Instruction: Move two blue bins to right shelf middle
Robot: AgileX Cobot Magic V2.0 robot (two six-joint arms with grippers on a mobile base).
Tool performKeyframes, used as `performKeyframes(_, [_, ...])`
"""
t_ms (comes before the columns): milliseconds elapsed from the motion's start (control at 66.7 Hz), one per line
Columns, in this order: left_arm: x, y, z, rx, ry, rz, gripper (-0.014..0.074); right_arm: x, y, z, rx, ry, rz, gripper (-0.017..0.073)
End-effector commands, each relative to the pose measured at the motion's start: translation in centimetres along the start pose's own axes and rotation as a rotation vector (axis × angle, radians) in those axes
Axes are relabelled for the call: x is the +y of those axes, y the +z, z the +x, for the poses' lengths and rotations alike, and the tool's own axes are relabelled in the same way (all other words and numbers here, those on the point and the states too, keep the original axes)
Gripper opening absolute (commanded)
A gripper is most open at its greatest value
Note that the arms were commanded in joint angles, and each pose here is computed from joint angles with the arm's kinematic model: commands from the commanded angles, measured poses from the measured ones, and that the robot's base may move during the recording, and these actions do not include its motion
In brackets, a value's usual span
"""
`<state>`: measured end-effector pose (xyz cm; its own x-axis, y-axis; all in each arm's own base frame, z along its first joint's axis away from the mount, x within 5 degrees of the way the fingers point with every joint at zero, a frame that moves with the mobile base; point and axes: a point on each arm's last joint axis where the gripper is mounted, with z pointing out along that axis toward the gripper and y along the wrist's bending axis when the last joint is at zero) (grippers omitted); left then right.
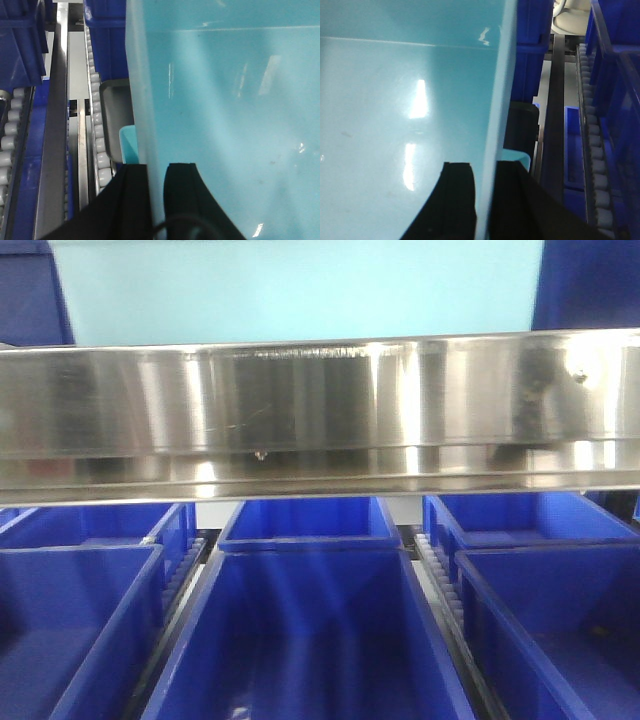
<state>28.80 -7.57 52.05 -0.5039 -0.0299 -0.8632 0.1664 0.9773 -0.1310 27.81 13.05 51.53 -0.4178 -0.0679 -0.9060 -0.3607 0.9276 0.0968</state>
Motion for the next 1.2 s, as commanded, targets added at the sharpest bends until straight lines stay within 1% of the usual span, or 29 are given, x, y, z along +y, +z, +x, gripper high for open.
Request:
performKeyframes(0, [-0.44, -1.01, -0.72, -0.071, -0.006, 0.043, -0.0111, 0.29, -1.07, -0.84, -0.074, -0.005, -0.028, -0.0153])
performKeyframes(1185, [-0.44, -1.01, -0.72, -0.071, -0.006, 0.043, -0.0111, 0.29, -1.07, -0.84, -0.074, -0.005, -0.028, -0.0153])
